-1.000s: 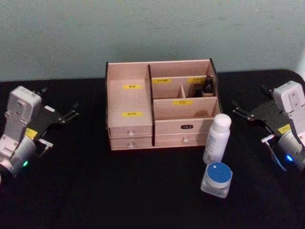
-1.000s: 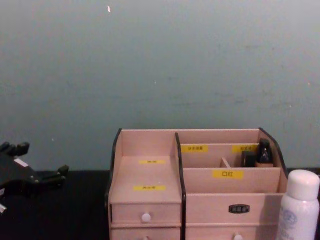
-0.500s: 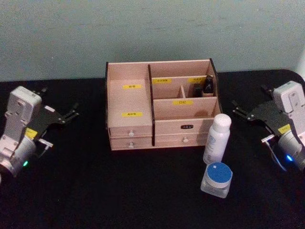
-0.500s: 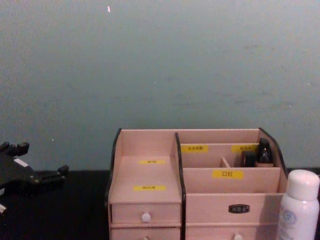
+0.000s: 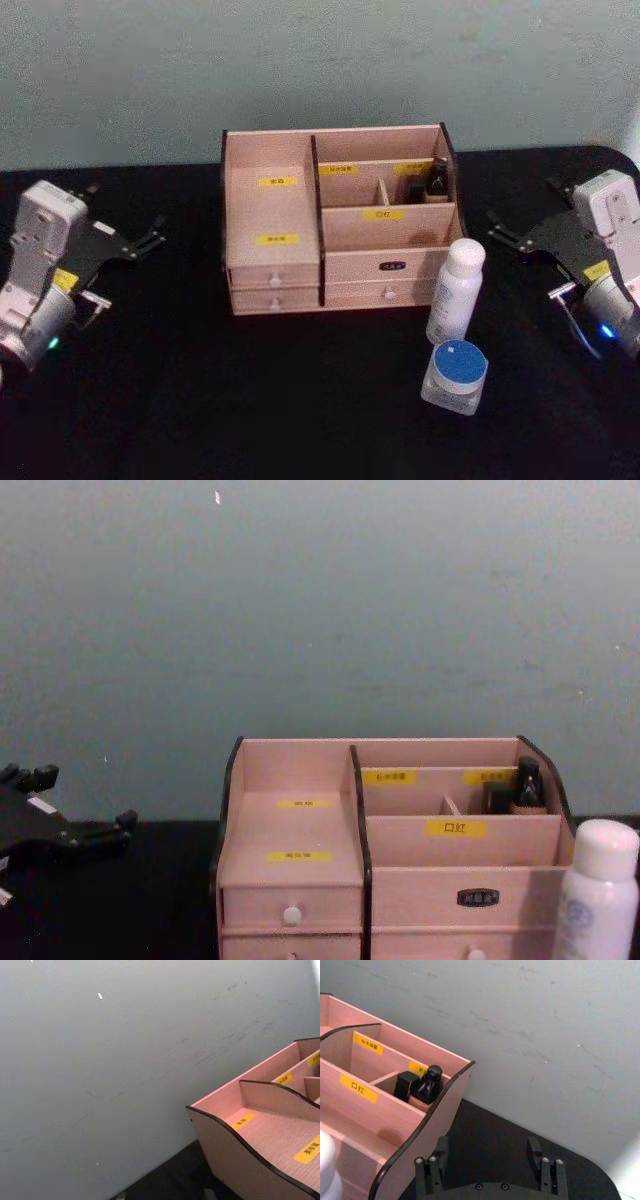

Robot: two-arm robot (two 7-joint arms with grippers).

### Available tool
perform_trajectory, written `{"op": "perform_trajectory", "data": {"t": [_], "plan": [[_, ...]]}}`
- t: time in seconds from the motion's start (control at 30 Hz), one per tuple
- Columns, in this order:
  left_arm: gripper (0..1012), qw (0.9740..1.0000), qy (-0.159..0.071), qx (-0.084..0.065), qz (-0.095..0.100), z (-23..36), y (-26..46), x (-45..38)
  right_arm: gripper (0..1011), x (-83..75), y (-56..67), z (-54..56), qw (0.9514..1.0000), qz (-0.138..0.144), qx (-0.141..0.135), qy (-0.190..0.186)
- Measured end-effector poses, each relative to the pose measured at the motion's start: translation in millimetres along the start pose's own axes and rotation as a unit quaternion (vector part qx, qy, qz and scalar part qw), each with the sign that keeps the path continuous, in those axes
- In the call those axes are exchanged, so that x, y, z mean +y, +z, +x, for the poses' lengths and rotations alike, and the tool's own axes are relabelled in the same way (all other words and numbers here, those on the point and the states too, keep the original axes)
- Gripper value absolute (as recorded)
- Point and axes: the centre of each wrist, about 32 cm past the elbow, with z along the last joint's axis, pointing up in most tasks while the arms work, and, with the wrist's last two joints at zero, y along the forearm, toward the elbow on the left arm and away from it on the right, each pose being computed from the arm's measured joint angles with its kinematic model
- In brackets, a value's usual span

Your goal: Pick up the facial cleanser and watermelon frost from the table and place them into the tiered storage box.

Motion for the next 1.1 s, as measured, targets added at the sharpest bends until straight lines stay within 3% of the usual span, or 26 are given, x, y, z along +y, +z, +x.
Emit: {"op": "perform_trajectory", "data": {"t": [1.1], "plan": [[1001, 1.0000, 0.000, 0.000, 0.000, 0.0, 0.0, 0.0, 1000, 0.0, 0.0, 0.0, 1.0000, 0.000, 0.000, 0.000]]}}
